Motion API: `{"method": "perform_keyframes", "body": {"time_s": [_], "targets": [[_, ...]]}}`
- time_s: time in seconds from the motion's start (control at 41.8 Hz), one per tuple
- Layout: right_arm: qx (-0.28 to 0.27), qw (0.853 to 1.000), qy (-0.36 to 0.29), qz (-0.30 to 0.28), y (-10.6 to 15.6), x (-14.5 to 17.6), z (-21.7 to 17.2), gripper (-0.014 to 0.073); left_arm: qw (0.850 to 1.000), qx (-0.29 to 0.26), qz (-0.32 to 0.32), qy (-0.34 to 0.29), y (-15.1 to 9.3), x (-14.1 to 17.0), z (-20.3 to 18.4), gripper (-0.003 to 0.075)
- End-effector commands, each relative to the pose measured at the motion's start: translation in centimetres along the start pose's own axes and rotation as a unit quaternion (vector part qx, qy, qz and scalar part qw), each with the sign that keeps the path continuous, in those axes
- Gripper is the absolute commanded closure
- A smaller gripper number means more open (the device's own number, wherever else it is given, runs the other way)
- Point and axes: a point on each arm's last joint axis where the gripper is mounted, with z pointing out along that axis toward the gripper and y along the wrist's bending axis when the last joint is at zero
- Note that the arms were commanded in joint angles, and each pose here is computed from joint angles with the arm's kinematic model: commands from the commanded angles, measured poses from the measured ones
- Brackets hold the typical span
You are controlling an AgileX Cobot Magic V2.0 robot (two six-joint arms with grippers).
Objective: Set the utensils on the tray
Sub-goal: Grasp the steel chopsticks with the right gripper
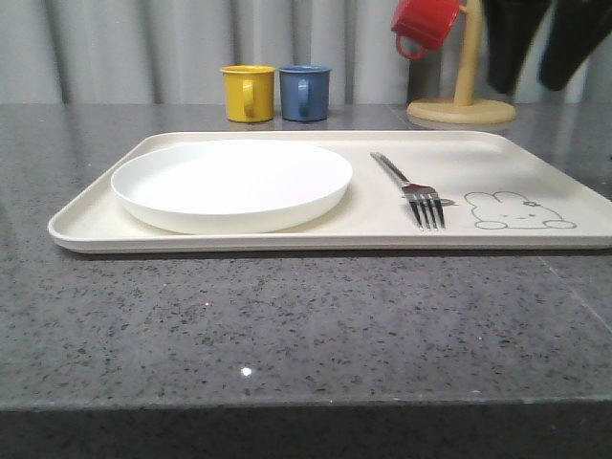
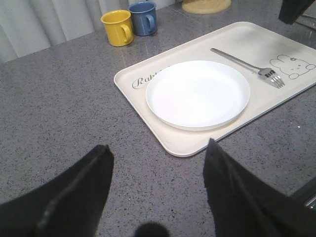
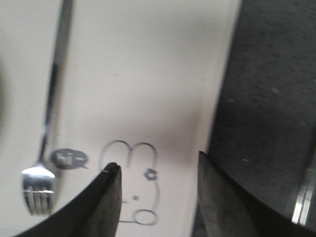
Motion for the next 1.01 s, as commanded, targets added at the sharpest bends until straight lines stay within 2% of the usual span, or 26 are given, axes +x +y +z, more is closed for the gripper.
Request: {"method": "perform_keyframes", "body": {"time_s": [0.0,0.144,0.503,0.981], "targets": [[0.026,0.999,-0.031,0.007,-2.9,0.5,-2.6,0.0211,0.999,-0.002,-0.01,-0.044,0.2,-1.3,-0.2,0.0312],[0.044,0.999,0.003,0.027,-6.2,1.4,-1.5,0.0211,0.999,-0.002,-0.01,-0.044,0.2,-1.3,-0.2,0.0312],[0.03,0.996,0.044,0.075,-10.9,2.7,0.9,0.0211,0.999,-0.002,-0.01,-0.044,0.2,-1.3,-0.2,0.0312],[0.025,0.991,0.104,0.076,-11.9,2.4,5.4,0.0214,0.999,-0.002,-0.01,-0.044,0.2,-1.3,-0.2,0.0312]]}}
